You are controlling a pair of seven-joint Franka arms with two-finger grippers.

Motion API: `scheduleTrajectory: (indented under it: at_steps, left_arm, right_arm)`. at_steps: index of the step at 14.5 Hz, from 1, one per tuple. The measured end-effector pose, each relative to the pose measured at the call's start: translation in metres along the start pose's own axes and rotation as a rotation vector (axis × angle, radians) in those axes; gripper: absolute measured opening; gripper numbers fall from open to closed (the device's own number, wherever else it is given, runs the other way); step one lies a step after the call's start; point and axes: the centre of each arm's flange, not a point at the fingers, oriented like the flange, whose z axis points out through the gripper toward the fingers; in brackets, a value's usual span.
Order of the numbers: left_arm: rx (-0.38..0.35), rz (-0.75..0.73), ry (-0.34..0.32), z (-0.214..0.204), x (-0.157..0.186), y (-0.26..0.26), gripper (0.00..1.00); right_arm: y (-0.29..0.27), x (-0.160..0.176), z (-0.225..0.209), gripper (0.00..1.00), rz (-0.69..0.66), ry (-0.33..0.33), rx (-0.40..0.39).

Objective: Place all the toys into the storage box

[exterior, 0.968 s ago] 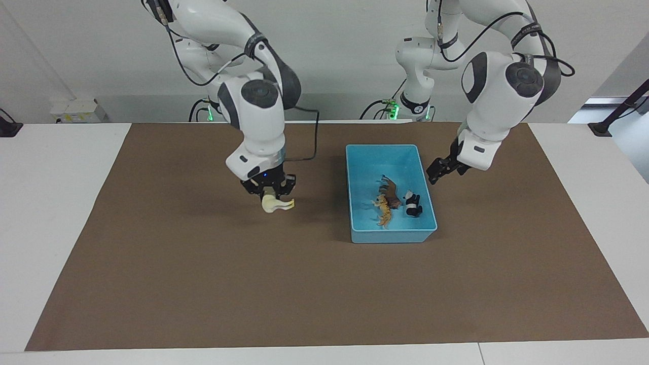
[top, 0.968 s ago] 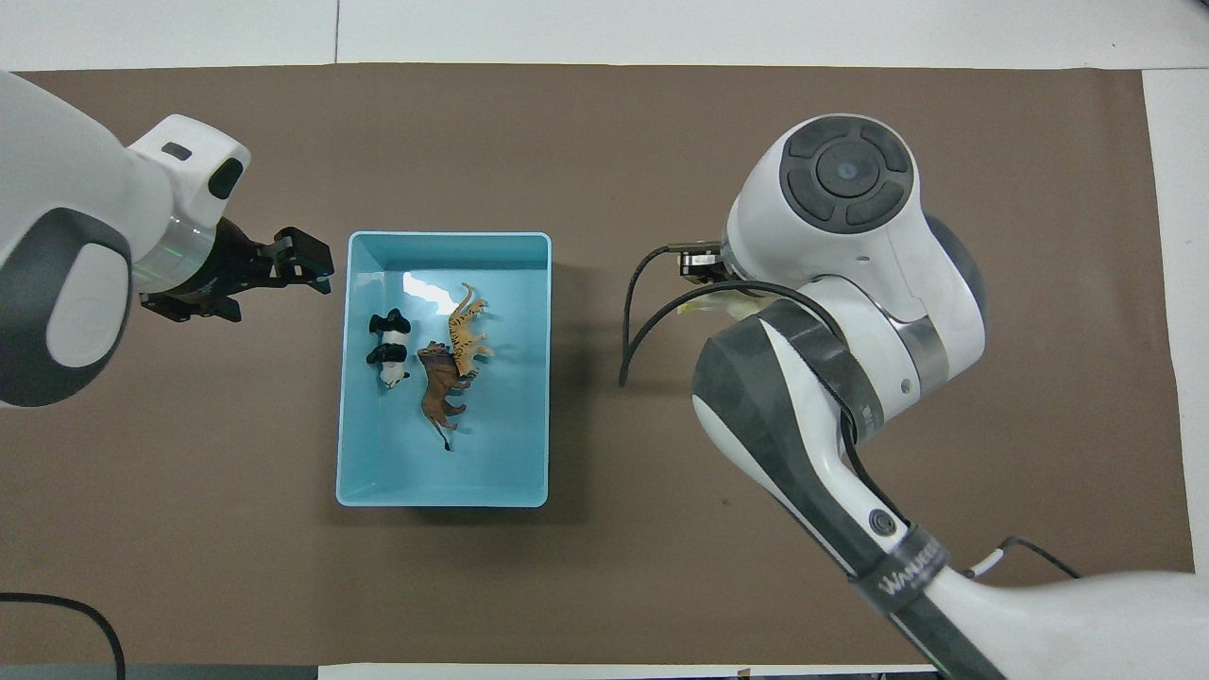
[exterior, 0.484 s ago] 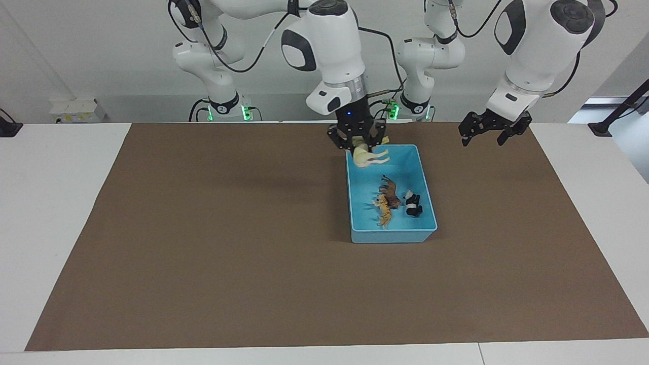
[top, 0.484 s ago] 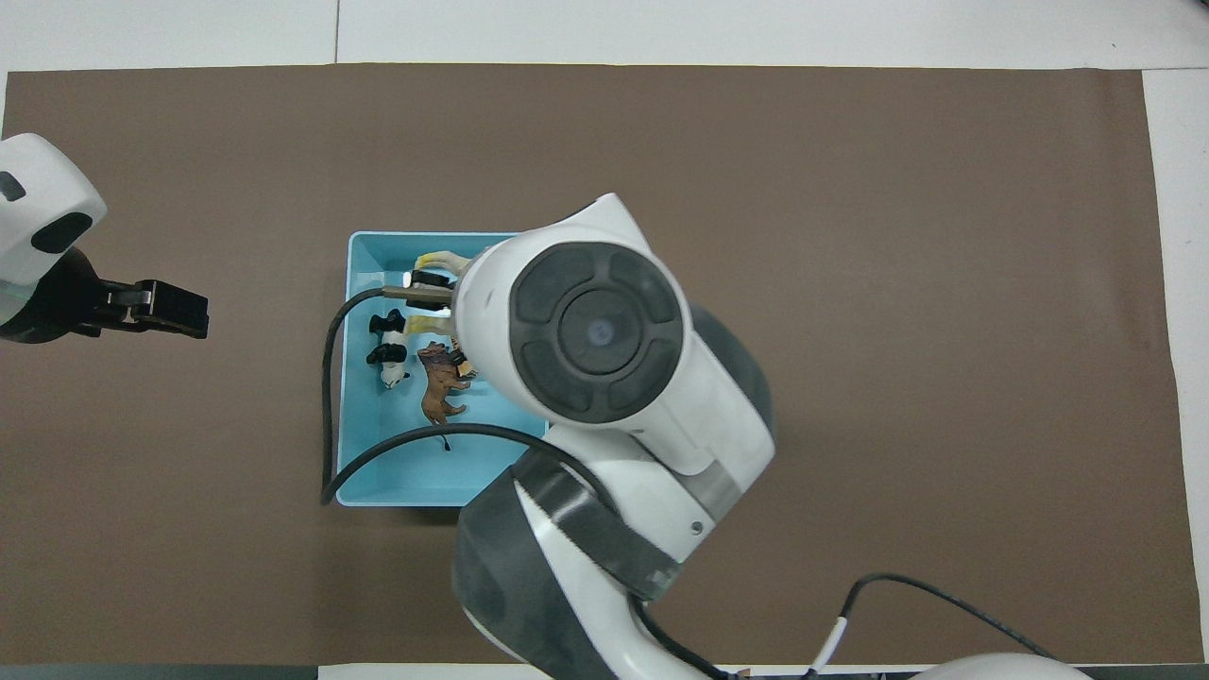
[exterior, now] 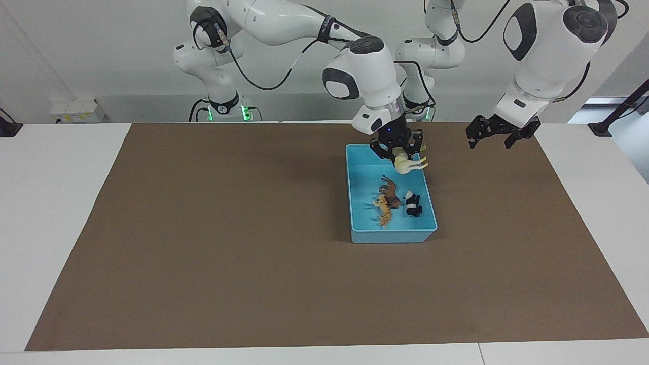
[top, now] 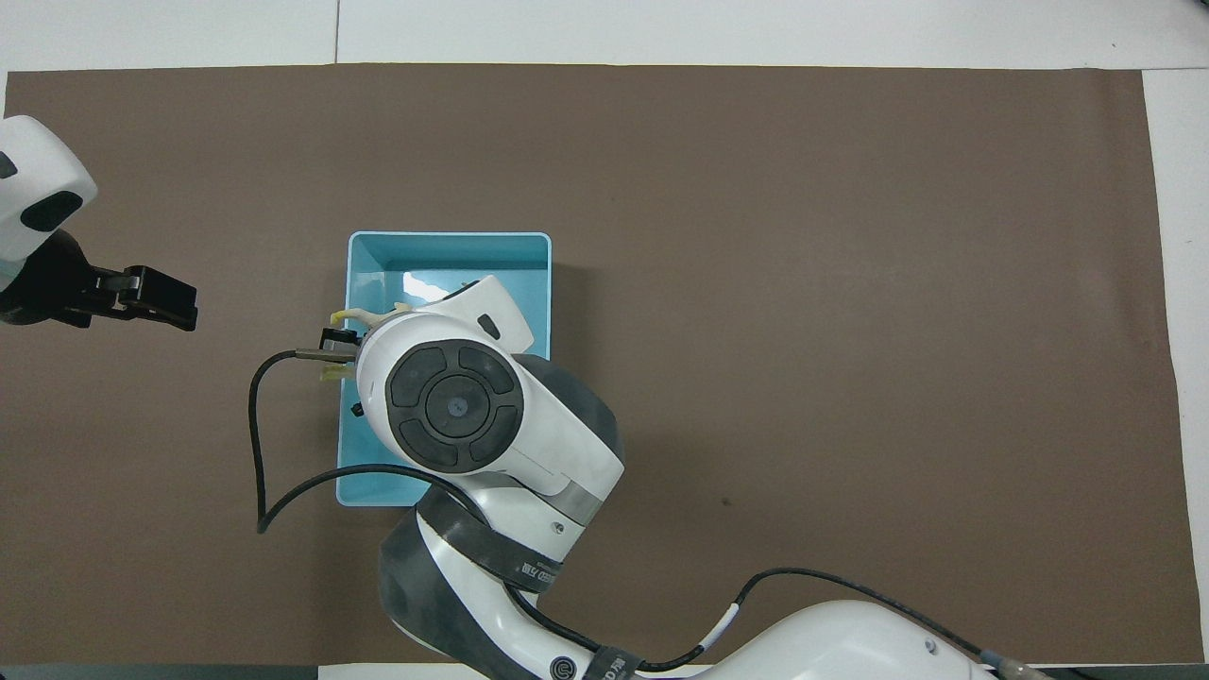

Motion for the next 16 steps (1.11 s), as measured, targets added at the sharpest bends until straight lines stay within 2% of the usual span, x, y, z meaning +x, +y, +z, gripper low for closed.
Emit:
scheduleTrajectory:
  at_steps: [4,7,10,14,16]
  left_arm:
    - [0.000,0.000,-0.012,0.002,0.000,0.000,1.00]
    - [0.000,0.000,-0.014,0.002,-0.001,0.000,1.00]
    - [0.000,0.000,-0.019,0.003,-0.001,0.000,1.00]
    - [0.000,0.000,-0.021,0.003,-0.002,0.000,1.00]
    - [0.000,0.000,-0.019,0.002,-0.002,0.000,1.00]
  right_arm:
    - [0.004,0.012,-0.013,0.97,0.040,0.004,-0.050]
    - [0.023,0.050,-0.058,1.00,0.075,0.076,-0.093]
    - [0.077,0.112,-0.122,1.00,0.093,0.122,-0.187]
    - [0.186,0.203,-0.181,1.00,-0.098,0.131,-0.298]
    - [0.252,0.240,-0.201,1.00,-0.204,0.094,-0.360]
